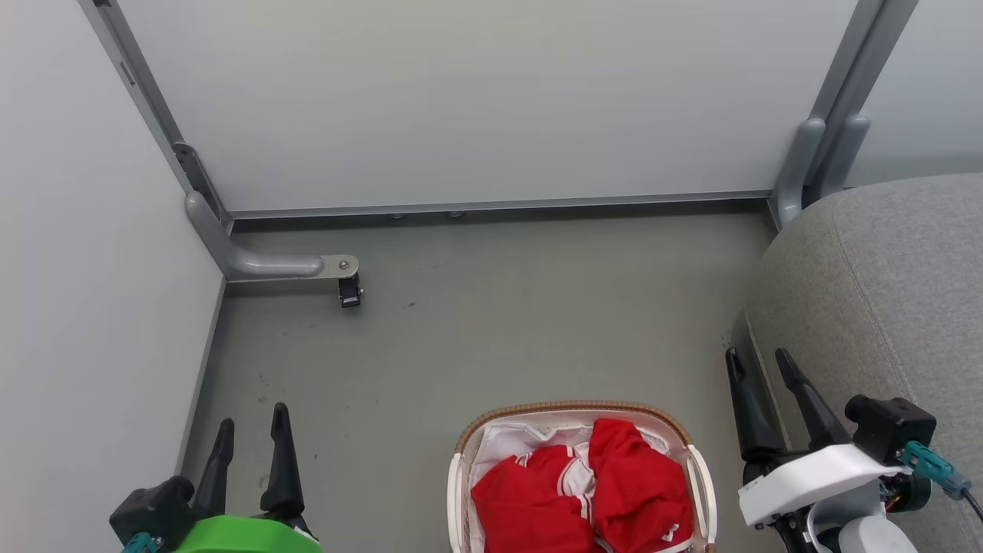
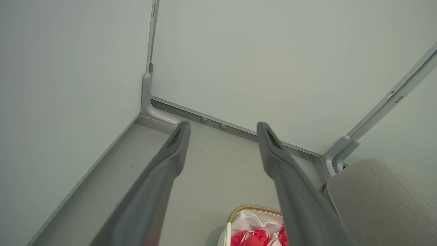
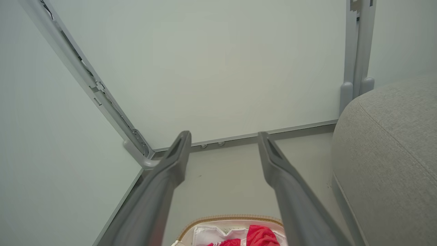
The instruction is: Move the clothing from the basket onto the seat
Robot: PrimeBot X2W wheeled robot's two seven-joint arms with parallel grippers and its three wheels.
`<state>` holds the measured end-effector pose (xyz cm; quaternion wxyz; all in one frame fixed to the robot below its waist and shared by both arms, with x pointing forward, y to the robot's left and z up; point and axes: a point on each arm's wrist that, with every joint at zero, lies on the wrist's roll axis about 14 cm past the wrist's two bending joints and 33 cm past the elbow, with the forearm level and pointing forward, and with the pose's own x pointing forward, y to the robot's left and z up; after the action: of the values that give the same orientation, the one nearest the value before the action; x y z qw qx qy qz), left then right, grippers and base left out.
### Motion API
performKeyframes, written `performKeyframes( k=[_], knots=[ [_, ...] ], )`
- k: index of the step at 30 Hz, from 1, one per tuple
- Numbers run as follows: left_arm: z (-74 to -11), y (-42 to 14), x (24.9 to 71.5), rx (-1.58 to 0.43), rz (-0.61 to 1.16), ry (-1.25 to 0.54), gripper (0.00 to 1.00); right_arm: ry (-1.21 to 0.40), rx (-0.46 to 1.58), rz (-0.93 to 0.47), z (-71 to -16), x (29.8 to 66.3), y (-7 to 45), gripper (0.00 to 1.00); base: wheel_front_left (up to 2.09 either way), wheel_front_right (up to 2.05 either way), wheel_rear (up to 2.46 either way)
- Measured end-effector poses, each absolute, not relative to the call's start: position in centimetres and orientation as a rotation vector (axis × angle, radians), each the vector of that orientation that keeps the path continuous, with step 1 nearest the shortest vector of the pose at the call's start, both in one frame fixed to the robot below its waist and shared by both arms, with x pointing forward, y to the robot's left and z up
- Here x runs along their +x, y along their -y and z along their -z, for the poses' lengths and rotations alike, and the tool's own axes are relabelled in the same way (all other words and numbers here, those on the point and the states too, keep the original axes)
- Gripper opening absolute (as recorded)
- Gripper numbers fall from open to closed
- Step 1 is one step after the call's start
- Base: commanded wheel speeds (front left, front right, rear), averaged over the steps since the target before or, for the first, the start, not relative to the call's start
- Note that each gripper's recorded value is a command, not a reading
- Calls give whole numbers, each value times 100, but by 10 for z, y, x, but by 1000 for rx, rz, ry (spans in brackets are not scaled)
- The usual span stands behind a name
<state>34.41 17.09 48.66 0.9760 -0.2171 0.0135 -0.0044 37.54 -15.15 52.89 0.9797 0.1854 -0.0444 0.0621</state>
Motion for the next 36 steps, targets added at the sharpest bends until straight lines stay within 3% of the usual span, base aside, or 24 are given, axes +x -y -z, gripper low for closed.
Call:
performKeyframes(
  k=[36],
  knots=[
    [-474, -165, 332, -199, 46, -36, 100, 127, 106, -203, -529, 371, 132, 100, 0, 0, 0]
  ],
)
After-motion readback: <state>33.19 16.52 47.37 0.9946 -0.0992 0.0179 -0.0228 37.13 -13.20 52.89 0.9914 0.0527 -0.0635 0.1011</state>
